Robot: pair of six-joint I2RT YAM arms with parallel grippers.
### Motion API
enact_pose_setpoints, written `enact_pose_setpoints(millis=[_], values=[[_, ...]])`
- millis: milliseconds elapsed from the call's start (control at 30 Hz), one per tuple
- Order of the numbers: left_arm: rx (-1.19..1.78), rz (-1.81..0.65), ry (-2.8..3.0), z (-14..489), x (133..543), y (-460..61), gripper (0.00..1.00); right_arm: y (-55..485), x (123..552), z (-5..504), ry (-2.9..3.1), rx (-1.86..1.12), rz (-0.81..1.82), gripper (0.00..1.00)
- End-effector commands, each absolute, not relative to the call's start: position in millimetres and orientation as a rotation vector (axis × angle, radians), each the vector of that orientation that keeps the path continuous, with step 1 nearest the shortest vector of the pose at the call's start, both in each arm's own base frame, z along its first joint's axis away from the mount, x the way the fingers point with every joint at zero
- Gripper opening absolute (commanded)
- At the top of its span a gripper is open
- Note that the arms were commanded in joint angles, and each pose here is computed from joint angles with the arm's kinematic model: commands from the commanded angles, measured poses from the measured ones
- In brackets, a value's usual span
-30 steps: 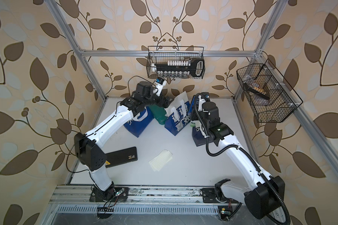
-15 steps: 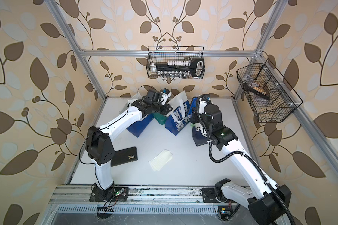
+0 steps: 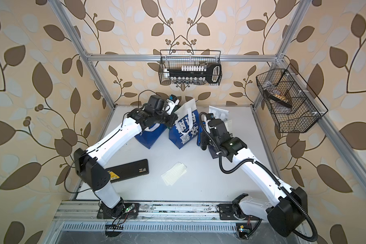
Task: Staple the receipts to the bags
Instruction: Pick up the takeout bag from the center of the board, then place the takeout bag at the center of the board, then place the stapler at the center of the board.
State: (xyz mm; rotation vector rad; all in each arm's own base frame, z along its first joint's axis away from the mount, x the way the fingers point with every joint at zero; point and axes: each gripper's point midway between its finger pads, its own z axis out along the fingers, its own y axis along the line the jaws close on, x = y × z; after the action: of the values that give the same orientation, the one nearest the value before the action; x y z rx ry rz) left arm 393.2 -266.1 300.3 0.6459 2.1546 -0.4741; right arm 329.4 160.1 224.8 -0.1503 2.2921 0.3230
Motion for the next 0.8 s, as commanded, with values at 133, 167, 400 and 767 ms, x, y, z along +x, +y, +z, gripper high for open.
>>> enact_pose_setpoints(millis=[133,167,400,767], values=[[0.704,-0.461,1.984,338.5,344.0,-239.3,0.00,173.6,306.3,141.6,2.641,-0.190,0.339,0.00],[0.728,-0.464,1.998,331.5,339.5,-238.7,0.00,175.5,306.6,129.9,2.673,-0.178,0.332,0.00],[0.794,-0.362,2.036,297.5,330.2,-224.0,0.00,188.3,325.2,83.6,2.731,-0.125,0.304,0.00],[0.747,-0.279,2.075,279.1,327.7,-206.3,0.00,186.9,342.3,9.8,2.853,-0.131,0.192,0.00]])
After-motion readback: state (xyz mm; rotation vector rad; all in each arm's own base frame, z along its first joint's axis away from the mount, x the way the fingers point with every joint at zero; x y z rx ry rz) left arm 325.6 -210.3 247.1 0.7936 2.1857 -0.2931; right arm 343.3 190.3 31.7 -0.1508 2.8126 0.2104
